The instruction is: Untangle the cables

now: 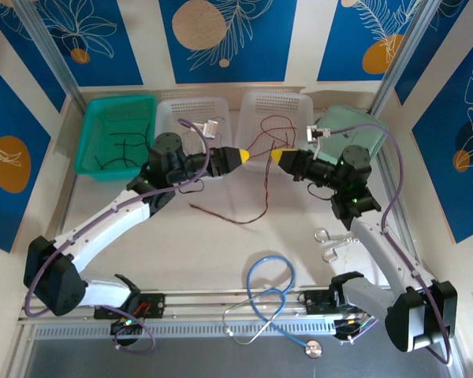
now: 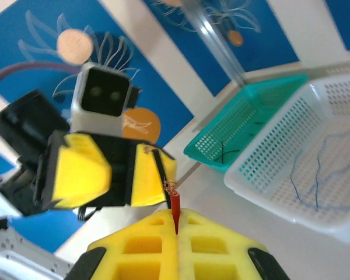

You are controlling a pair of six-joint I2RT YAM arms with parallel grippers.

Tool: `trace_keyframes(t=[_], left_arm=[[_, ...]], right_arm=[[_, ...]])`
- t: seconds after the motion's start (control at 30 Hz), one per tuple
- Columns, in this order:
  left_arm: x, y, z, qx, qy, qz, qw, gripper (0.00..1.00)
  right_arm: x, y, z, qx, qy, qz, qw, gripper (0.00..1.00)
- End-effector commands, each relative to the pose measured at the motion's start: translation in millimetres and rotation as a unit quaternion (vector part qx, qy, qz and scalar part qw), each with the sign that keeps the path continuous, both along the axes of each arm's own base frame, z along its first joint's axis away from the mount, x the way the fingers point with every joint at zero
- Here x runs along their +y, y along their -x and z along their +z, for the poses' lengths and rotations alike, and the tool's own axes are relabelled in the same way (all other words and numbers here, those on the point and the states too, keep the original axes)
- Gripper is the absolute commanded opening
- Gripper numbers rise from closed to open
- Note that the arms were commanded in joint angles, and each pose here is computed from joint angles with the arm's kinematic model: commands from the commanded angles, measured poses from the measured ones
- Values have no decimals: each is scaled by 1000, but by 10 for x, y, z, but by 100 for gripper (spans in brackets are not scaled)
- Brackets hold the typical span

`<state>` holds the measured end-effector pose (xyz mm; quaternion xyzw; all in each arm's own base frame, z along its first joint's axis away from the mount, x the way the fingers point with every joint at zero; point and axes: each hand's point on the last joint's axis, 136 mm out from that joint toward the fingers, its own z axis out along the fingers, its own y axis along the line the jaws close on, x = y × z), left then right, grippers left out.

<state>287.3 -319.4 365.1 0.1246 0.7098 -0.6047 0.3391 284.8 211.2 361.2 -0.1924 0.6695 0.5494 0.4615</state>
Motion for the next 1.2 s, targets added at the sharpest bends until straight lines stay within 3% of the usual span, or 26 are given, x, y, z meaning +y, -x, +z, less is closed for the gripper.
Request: trace_keyframes(t=[0.0, 0.17, 0.43, 0.73, 0.97, 1.17], left_arm=[[89, 71, 273, -27, 8, -15, 999, 49], [127, 102, 385, -40, 0, -15, 999, 49], [179, 108, 254, -32, -8, 2, 999, 60], [117, 127, 156, -25, -7, -6, 1000, 63], [-23, 64, 70, -15, -2, -16, 1000, 63], [-76, -75, -51, 2, 2, 0, 1000, 53]], right_arm=[[222, 235, 46, -125, 61, 90, 986, 0], [412, 136, -45, -150, 113, 92, 978, 0], [445, 11, 4, -130, 100, 77, 983, 0], [487, 68, 40, -118, 91, 96, 984, 0], [567, 157, 36, -113, 88, 119, 983, 0], [557, 197, 29, -109, 88, 123, 982, 0]])
